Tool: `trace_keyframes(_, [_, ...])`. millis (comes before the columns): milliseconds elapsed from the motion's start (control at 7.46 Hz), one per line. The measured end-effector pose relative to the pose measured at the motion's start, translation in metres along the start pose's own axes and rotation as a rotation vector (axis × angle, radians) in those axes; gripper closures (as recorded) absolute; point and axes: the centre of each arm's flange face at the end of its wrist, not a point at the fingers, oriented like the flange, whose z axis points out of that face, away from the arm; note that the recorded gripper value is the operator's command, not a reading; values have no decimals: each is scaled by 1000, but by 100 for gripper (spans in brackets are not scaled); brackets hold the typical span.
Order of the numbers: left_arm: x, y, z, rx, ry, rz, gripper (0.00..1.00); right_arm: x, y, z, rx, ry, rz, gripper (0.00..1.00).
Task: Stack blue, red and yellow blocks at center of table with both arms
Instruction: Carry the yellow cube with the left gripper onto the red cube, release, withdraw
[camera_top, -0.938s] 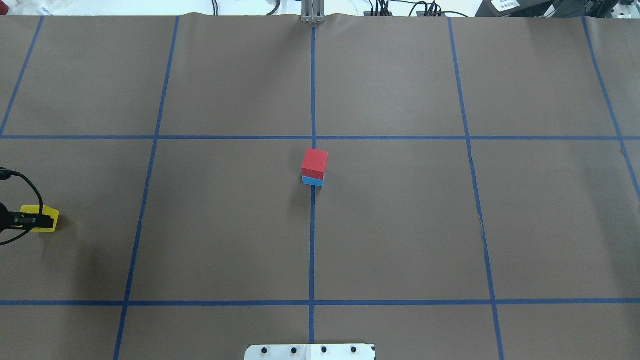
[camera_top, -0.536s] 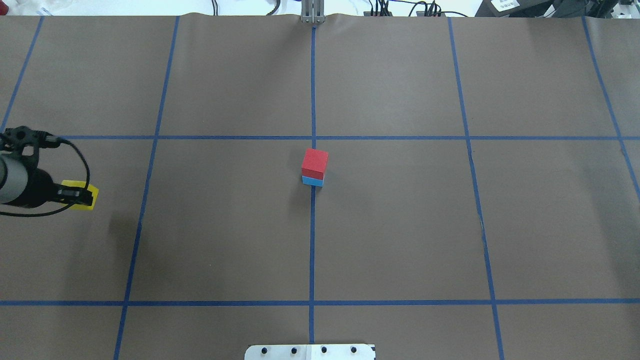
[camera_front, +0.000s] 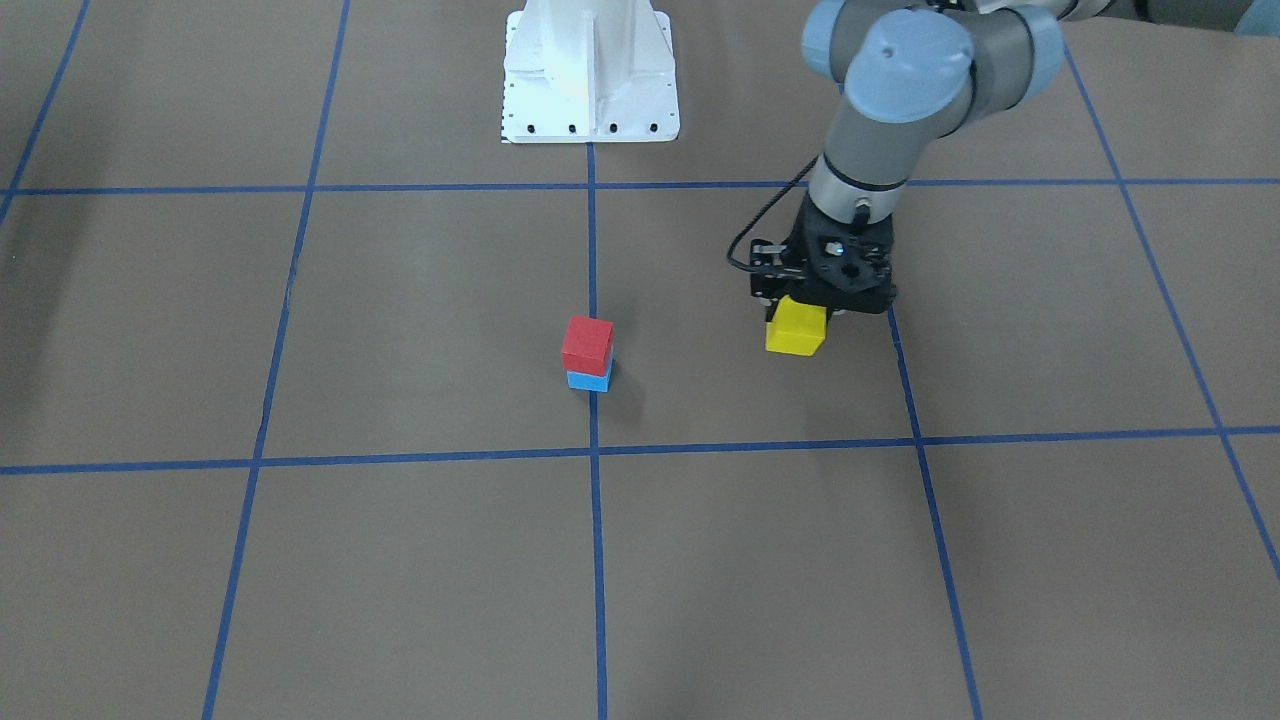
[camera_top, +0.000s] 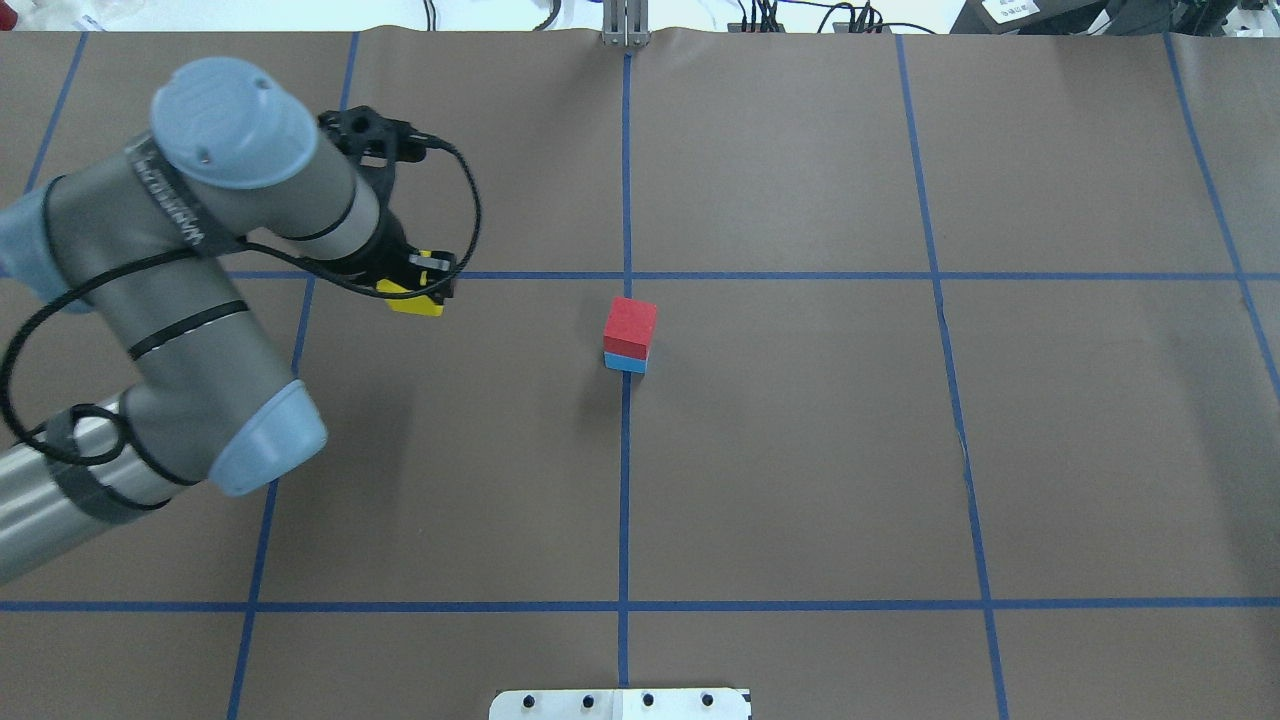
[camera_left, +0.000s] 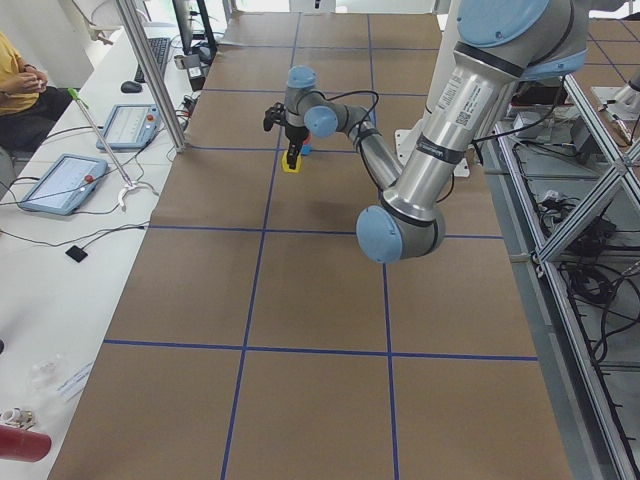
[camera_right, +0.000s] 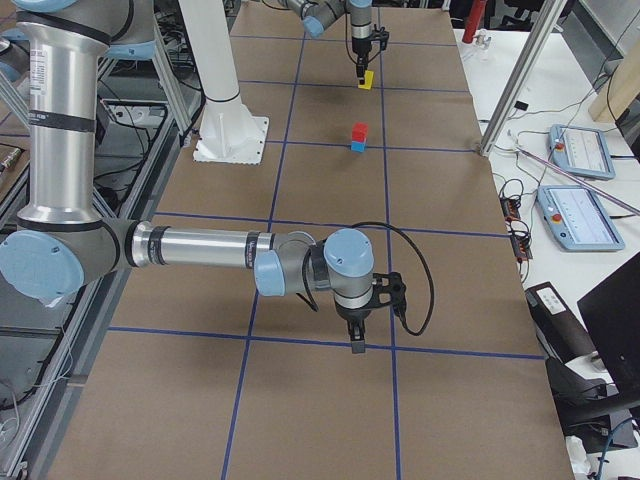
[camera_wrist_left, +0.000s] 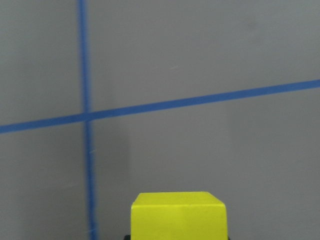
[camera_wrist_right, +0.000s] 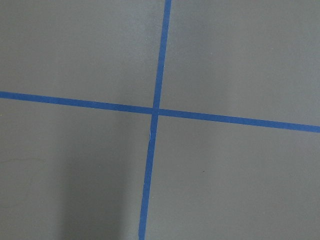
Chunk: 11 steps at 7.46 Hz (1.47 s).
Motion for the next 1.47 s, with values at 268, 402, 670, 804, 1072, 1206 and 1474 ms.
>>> trace_keyframes(268, [108, -29, 5, 11, 10, 16, 100, 3, 5, 3, -7, 0, 6, 0])
trace_keyframes(402, [142, -31, 5, 17, 12, 20, 100, 4, 6, 4, -10, 0, 8, 0])
trace_keyframes(670, [173, -20, 15, 31, -6, 35, 100, 7, 8, 6, -15, 1, 14, 0])
trace_keyframes(804, [177, -13, 22, 31, -18, 41, 100, 7, 8, 7, -16, 1, 15, 0])
trace_keyframes(1072, [175, -6, 31, 26, -29, 45, 100, 7, 8, 7, -16, 1, 15, 0])
trace_keyframes(1206, [175, -5, 31, 25, -28, 46, 100, 7, 8, 7, -16, 1, 15, 0])
trace_keyframes(1474, [177, -2, 32, 21, -26, 48, 100, 7, 7, 7, -15, 1, 14, 0])
